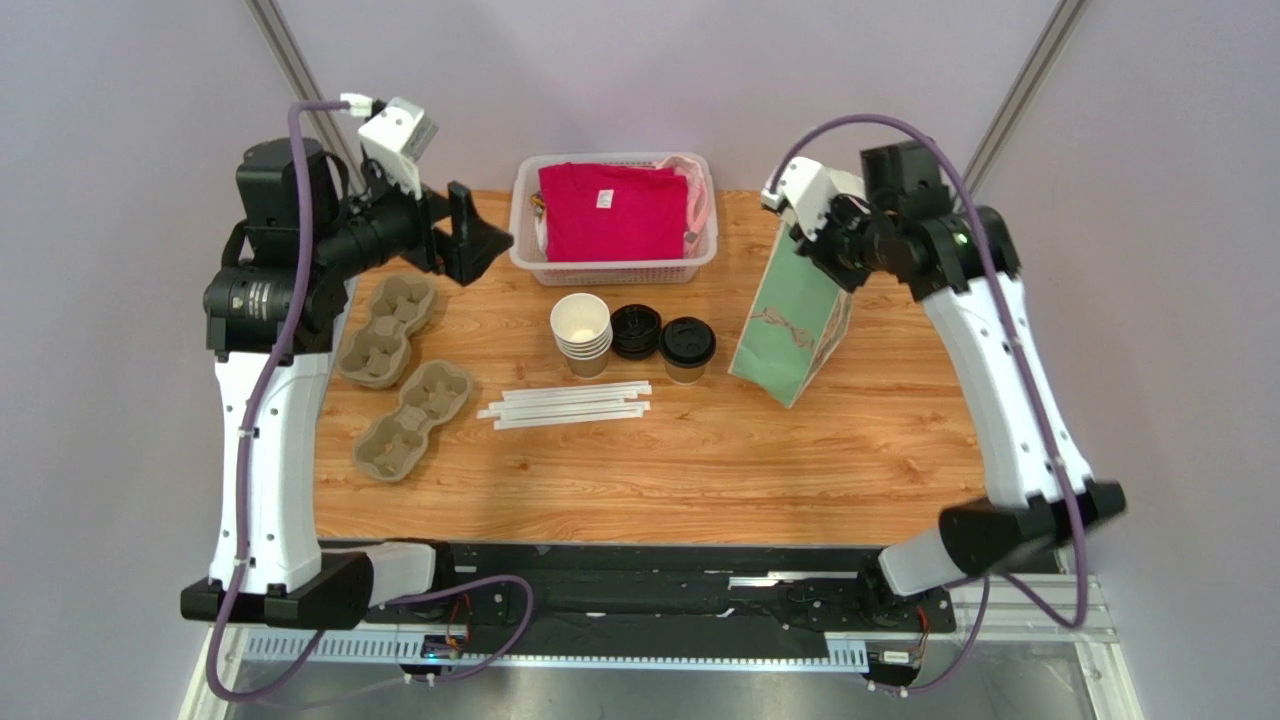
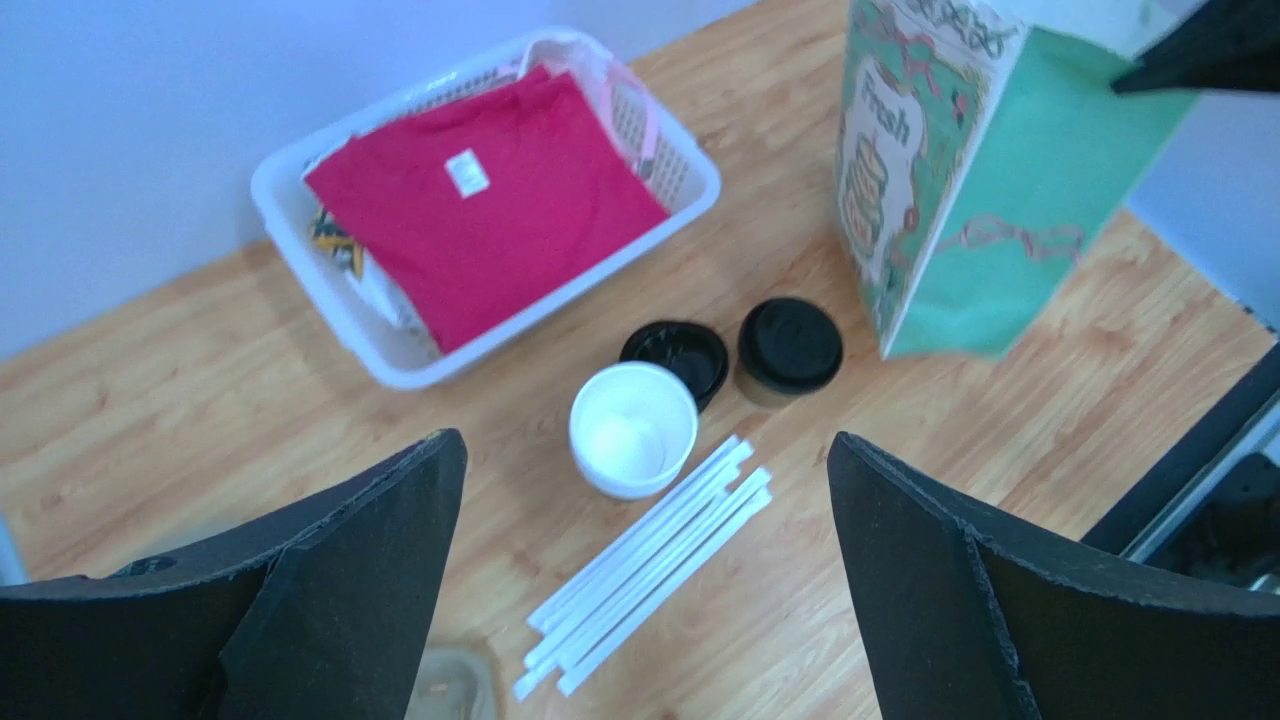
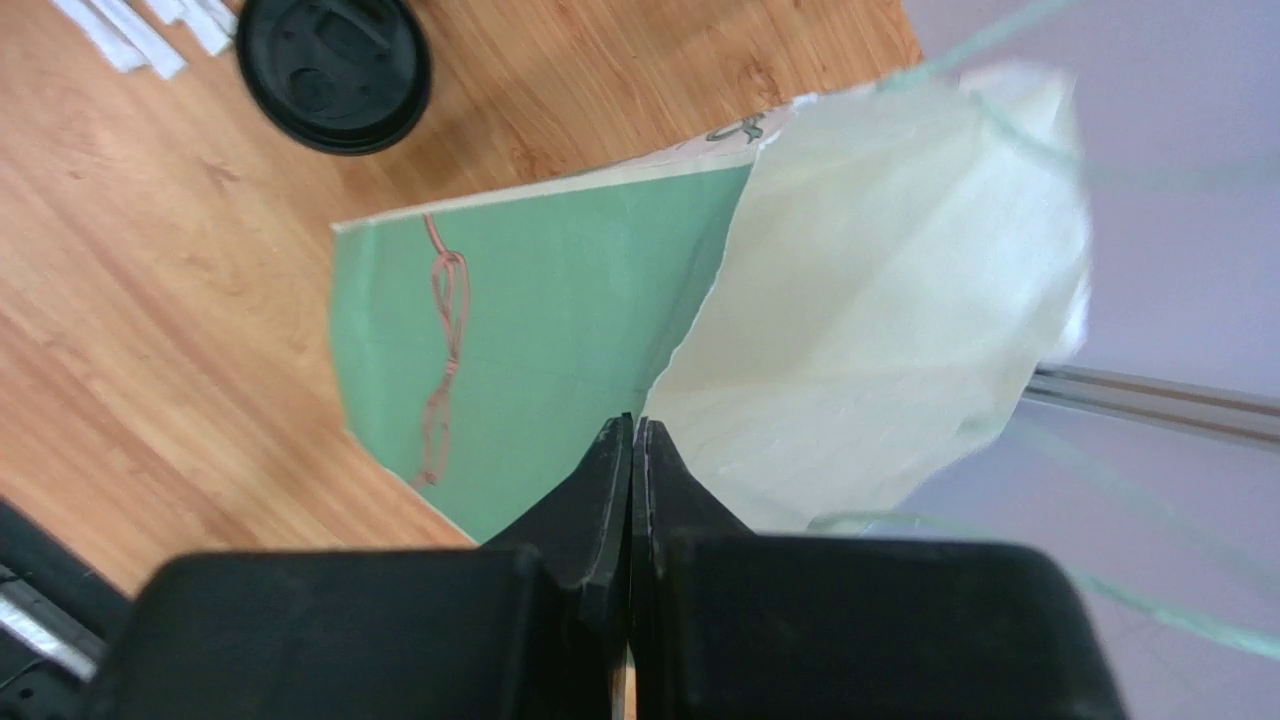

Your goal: Pack the takeout coffee

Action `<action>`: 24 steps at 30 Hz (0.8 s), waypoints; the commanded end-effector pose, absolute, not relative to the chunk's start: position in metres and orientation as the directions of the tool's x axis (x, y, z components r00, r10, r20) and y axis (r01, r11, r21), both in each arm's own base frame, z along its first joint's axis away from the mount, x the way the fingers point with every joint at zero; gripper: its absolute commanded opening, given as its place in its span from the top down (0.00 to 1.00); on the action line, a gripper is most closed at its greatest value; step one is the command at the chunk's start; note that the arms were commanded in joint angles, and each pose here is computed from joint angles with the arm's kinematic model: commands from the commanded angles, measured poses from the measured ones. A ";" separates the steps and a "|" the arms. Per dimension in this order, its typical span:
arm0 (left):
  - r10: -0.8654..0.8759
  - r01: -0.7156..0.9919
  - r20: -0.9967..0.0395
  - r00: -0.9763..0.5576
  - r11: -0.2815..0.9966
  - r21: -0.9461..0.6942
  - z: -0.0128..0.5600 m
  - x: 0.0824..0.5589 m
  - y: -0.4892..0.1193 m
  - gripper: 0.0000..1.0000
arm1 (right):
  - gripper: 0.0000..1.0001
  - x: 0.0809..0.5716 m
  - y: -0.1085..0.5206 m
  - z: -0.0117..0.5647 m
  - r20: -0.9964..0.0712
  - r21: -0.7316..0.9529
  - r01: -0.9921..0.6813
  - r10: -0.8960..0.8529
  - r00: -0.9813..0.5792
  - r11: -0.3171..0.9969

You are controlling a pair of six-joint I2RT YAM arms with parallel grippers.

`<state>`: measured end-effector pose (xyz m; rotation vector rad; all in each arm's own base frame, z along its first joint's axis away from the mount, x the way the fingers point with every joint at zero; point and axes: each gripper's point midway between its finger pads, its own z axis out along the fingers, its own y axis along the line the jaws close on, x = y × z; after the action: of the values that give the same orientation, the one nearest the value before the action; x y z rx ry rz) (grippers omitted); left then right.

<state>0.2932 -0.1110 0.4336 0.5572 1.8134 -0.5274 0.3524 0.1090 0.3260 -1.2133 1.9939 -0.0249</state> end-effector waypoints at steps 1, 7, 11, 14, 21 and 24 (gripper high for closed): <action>0.000 0.637 -0.971 -0.238 0.754 -0.156 0.475 0.309 -0.151 0.01 | 1.00 0.287 0.114 0.335 -0.696 -0.294 -0.770 -0.679 -0.233 0.566; -0.037 0.725 -0.960 -0.277 0.648 -0.234 0.488 0.315 -0.224 0.01 | 1.00 0.225 0.123 0.310 -0.725 -0.153 -0.831 -0.632 -0.274 0.535; -0.004 0.777 -0.945 -0.327 0.568 -0.271 0.473 0.316 -0.271 0.01 | 1.00 0.193 0.130 0.302 -0.739 -0.062 -0.867 -0.607 -0.294 0.494; 0.050 0.825 -0.941 -0.334 0.499 -0.266 0.459 0.305 -0.305 0.03 | 1.00 0.177 0.132 0.298 -0.743 -0.033 -0.886 -0.605 -0.287 0.462; 0.131 0.893 -0.922 -0.364 0.329 -0.306 0.437 0.271 -0.375 0.07 | 1.00 0.154 0.137 0.296 -0.755 0.008 -0.916 -0.598 -0.269 0.401; 0.153 0.917 -0.928 -0.339 0.274 -0.290 0.431 0.259 -0.398 0.03 | 1.00 0.145 0.138 0.291 -0.753 0.003 -0.928 -0.610 -0.247 0.372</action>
<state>0.2824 -0.3709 0.4045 0.9174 1.8373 -1.0644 0.1730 0.1340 0.3004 -1.2671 1.9533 0.5142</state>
